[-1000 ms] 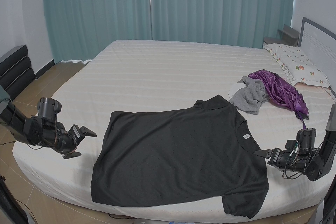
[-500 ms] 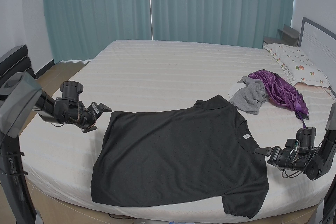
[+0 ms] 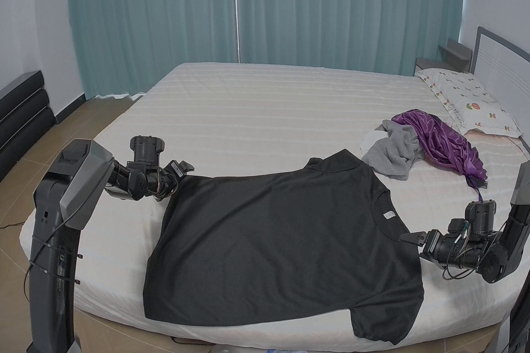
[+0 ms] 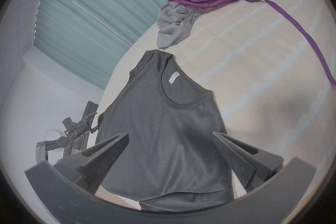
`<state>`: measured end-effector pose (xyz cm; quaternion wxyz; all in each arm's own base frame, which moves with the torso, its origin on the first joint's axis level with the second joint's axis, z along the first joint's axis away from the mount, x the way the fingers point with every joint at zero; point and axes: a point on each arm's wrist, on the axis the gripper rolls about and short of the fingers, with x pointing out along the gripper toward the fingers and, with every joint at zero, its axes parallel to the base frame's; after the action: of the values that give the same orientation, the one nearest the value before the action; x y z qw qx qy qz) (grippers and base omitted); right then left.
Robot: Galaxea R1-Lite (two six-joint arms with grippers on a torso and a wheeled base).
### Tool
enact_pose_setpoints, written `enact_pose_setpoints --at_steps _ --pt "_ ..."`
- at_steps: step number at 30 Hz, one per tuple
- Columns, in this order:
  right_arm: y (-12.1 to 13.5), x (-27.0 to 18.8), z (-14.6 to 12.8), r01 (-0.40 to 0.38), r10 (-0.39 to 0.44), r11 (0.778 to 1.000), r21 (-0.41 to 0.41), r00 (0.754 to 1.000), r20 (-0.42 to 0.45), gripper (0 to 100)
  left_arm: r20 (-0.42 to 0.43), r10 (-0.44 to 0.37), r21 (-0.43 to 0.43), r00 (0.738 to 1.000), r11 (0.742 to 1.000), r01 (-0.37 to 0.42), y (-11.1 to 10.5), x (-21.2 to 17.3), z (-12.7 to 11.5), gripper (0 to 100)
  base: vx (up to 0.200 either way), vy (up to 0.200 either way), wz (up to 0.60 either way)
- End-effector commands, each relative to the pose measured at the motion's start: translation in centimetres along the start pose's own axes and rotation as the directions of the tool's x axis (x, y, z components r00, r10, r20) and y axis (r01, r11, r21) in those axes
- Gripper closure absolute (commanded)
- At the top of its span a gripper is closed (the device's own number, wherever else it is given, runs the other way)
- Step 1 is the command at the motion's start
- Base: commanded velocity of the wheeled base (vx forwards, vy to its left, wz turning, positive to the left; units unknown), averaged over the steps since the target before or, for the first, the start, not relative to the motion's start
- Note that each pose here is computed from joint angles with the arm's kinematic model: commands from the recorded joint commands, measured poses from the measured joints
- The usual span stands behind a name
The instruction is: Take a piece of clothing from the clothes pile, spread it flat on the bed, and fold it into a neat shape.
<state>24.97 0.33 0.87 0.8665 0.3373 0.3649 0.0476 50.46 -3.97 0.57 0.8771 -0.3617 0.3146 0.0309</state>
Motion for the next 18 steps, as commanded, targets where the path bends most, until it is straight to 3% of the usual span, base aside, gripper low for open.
enact_pose_setpoints --at_steps 1,2,12,18 --pt "-0.1 0.2 -0.1 0.004 -0.004 1.000 0.001 1.000 -0.008 0 -0.001 0.010 -0.003 1.000 1.000 -0.010 1.1 1.9 -0.6 0 0.000 0.000 0.00" --pt "-0.1 0.2 -0.1 0.004 -0.004 1.000 0.001 1.000 -0.008 0 0.004 0.007 -0.005 1.000 1.000 -0.007 1.1 2.0 -0.4 100 0.000 0.000 0.00" --pt "-0.1 0.2 -0.1 0.003 -0.003 1.000 0.003 1.000 -0.006 0 0.121 -0.018 -0.037 0.993 0.999 0.023 -0.6 1.8 1.9 100 0.000 0.000 0.00" --pt "0.7 0.6 0.9 -0.053 0.051 0.998 0.031 0.997 0.063 0 0.223 -0.021 -0.039 0.975 0.999 0.030 -1.1 2.2 3.9 100 0.000 0.000 0.00"
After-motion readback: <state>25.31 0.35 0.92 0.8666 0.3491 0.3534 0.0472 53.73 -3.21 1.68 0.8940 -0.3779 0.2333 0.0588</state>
